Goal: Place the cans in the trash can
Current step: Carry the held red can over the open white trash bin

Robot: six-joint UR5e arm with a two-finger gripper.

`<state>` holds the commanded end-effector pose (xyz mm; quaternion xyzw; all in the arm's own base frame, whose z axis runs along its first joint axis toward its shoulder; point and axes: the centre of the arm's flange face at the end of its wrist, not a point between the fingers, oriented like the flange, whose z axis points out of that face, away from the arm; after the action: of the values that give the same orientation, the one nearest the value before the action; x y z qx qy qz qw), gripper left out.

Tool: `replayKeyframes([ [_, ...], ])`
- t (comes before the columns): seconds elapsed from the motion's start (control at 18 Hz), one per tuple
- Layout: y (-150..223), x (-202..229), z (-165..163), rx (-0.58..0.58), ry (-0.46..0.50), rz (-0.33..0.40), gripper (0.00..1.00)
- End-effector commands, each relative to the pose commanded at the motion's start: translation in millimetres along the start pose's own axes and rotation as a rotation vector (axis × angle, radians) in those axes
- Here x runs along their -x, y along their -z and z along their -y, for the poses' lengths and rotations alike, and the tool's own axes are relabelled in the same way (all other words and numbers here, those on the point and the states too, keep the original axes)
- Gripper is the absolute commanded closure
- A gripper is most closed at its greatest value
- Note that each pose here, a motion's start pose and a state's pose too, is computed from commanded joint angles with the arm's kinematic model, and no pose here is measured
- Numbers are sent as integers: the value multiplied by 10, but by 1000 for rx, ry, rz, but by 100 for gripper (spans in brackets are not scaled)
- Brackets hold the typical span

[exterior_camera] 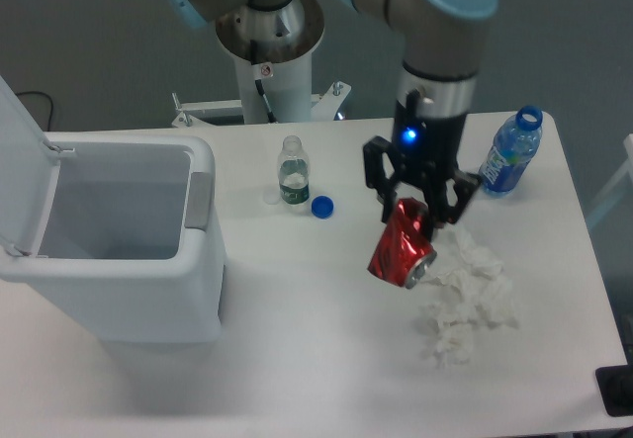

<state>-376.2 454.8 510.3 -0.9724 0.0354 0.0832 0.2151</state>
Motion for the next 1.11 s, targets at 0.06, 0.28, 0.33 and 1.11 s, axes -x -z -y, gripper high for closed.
replayKeyframes([
  [0.06,21,-124,66,-7,29,-6,51],
  [0.28,-82,-573,357,-27,-5,-58,51],
  [0.33,-63,-681,413,-35,-23,-64,51],
  [1.11,188,-1555,732,-136,-96,-161,51],
])
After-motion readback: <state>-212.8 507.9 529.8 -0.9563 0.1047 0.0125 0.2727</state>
